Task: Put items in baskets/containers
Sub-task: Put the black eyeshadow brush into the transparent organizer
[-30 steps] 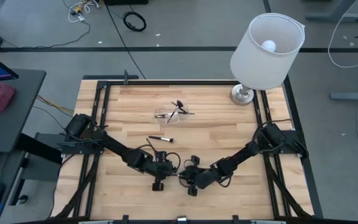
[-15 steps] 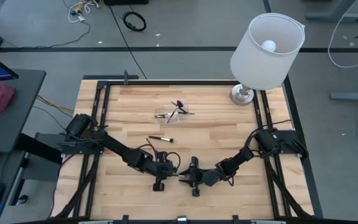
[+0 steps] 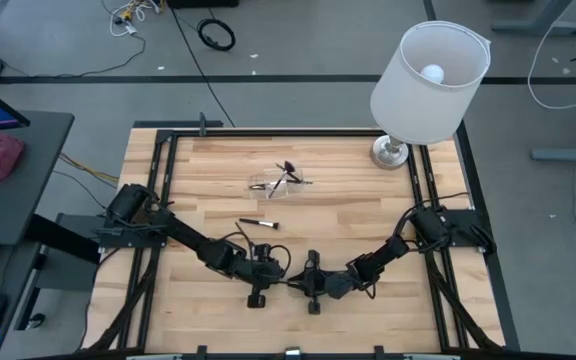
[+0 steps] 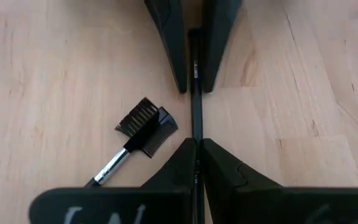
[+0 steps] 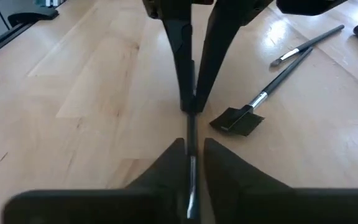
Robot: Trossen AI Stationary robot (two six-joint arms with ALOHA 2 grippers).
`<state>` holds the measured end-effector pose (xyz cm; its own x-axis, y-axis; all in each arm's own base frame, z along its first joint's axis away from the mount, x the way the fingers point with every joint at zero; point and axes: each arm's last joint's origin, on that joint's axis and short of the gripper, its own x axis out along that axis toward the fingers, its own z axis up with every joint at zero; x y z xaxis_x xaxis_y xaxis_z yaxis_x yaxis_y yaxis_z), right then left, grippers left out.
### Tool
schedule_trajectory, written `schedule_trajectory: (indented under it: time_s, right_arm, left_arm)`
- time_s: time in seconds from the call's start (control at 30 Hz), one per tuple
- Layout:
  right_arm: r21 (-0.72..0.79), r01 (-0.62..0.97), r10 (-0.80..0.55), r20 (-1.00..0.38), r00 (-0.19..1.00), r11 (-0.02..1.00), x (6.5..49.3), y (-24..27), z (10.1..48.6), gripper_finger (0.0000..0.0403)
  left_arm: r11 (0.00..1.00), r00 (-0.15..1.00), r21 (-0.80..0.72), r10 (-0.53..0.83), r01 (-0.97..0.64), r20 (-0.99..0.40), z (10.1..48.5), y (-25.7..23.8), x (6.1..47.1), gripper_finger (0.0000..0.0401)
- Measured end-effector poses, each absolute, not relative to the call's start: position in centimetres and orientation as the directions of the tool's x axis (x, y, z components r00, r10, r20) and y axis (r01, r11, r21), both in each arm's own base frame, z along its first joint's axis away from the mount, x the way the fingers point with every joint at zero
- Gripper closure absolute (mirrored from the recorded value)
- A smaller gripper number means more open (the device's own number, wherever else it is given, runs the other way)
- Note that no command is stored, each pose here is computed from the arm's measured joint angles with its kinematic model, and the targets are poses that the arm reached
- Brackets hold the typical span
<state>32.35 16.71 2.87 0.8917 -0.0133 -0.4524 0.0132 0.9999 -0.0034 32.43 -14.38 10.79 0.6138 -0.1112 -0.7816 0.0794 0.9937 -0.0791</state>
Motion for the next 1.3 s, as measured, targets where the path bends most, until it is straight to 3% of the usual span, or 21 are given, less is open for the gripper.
schedule_trajectory:
  time_s: [0.2,0.47,0.63,0.97,1.13,1.3]
  right_arm:
    - [-0.005,0.011,-0.012,-0.447,0.894,1.000,32.3,16.7,2.9,0.0391]
    - [0.007,0.007,-0.004,-0.434,0.901,1.000,32.4,16.7,3.0,0.0388]
    - [0.027,-0.010,0.021,-0.422,0.906,1.000,32.5,16.8,3.5,0.0388]
    - [0.017,-0.008,0.015,-0.475,0.880,1.000,32.8,16.6,7.1,0.0388]
    - [-0.087,0.033,-0.077,-0.577,0.813,0.996,34.1,15.4,11.8,0.0388]
    - [-0.281,-0.004,-0.170,-0.594,0.787,0.960,35.7,13.0,18.3,0.0388]
  left_arm:
    - [0.994,0.615,-0.069,-0.110,0.090,-0.781,10.8,-14.4,32.5,0.0365]
    - [0.993,0.623,-0.066,-0.114,0.099,-0.774,11.4,-14.4,32.4,0.0299]
    - [0.995,0.637,-0.033,-0.088,0.097,-0.766,14.2,-13.8,31.5,0.0273]
    - [0.979,0.550,0.201,0.190,-0.042,-0.813,20.4,-10.8,26.3,0.0296]
    - [0.940,0.523,0.314,0.335,-0.132,-0.784,22.5,-9.3,24.0,0.0314]
    - [0.923,0.534,0.346,0.379,-0.167,-0.756,23.6,-8.6,23.2,0.0325]
